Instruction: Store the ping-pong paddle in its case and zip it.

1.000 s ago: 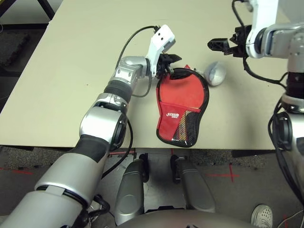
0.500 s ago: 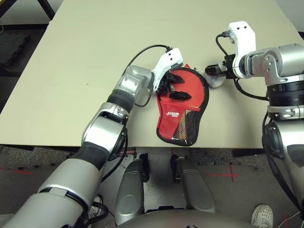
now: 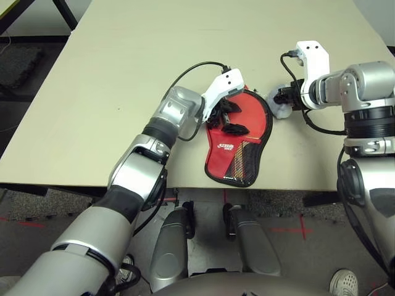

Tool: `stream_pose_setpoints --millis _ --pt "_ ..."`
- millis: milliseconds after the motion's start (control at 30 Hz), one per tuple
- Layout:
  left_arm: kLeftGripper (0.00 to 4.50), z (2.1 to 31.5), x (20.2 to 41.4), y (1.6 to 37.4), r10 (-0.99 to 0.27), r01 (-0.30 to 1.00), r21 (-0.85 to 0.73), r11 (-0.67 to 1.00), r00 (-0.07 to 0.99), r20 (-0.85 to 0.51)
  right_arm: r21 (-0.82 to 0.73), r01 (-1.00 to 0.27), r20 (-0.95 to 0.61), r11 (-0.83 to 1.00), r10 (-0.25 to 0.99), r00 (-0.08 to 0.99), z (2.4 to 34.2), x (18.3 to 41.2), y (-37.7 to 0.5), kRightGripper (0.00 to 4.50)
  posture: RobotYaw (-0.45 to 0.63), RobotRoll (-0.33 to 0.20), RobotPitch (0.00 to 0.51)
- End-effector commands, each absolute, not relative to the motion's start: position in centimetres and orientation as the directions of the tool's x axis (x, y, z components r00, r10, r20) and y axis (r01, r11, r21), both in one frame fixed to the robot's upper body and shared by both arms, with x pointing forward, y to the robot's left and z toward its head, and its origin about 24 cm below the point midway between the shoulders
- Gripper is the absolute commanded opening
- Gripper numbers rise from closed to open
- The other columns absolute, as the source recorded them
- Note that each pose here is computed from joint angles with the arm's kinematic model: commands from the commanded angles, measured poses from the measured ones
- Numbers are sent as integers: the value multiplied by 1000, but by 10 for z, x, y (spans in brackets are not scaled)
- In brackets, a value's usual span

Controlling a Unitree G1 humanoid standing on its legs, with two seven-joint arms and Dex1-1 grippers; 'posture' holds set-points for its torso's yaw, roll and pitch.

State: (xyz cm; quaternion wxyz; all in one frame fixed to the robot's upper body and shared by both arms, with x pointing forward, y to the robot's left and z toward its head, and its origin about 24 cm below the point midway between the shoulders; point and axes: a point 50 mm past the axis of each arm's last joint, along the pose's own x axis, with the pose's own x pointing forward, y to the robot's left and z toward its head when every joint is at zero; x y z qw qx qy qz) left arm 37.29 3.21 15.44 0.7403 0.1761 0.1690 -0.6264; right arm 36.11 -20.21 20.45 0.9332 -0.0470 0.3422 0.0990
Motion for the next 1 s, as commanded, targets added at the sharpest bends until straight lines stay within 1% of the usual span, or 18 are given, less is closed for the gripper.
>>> stream_pose_setpoints --millis 33,200,367,600,767,867,1000 --pt "4500 142 375 36 -833 978 16 207 185 -522 -120 -180 -663 976 56 747 199 360 -223 167 -123 0 194" --pt "4500 134 376 38 -804 969 -11 246 198 -561 -186 -217 -667 958 39 744 202 357 -233 162 -127 0 198" --pt "4500 129 376 39 -780 965 -7 262 207 -590 -201 -266 -690 943 56 721 205 350 -233 159 -127 0 204" --pt "4500 131 377 38 -777 963 0 269 218 -591 -213 -421 -768 882 115 629 200 312 -230 159 -123 0 214" --pt "4500 132 379 37 -777 958 1 286 232 -585 -223 -505 -806 834 134 577 201 287 -229 157 -131 0 222" --pt "4500 130 378 36 -777 959 -7 284 226 -588 -214 -547 -820 810 155 552 201 275 -227 145 -136 0 227" --pt "4500 130 377 34 -777 959 -10 282 223 -589 -170 -627 -842 760 219 493 198 253 -219 144 -146 0 233"
